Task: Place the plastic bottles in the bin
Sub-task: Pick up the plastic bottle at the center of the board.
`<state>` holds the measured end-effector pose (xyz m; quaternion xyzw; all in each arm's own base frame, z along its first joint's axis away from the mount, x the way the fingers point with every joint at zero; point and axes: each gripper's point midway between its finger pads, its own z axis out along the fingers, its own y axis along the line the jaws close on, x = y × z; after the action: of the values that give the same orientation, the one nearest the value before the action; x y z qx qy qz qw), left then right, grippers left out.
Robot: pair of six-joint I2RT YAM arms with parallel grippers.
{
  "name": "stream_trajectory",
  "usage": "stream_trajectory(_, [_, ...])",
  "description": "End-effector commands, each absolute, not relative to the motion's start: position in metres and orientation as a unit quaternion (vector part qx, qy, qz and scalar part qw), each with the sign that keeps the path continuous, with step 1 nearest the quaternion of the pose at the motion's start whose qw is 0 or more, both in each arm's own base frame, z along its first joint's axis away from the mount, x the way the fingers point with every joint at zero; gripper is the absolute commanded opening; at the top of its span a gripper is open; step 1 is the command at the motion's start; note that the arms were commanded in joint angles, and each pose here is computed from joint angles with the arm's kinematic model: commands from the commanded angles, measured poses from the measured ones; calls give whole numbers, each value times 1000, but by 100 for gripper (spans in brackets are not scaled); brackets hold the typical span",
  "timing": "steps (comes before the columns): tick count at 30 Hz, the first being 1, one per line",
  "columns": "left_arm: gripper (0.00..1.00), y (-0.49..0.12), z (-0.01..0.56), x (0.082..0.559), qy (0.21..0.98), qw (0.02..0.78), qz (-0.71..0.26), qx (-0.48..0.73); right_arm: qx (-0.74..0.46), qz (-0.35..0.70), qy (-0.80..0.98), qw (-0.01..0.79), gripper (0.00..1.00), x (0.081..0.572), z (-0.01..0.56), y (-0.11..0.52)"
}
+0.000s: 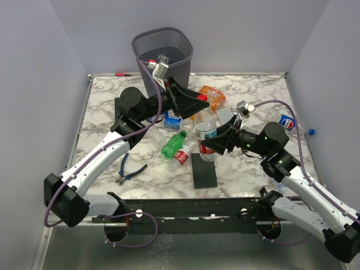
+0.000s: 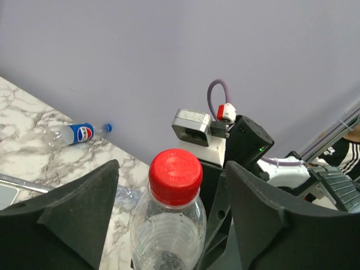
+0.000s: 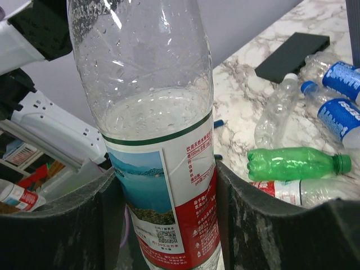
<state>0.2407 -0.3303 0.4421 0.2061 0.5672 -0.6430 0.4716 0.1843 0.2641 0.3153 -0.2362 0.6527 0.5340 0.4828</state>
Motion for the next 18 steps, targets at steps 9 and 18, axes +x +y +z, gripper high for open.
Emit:
stream_trajectory(9, [74,-314,462,236,553,512,-633,177,-208,537,588,568,38,192,348,274])
stream_trajectory(18, [69,-319,466,238,558,511,-625,190,-220,516,599,571,38,194,341,284])
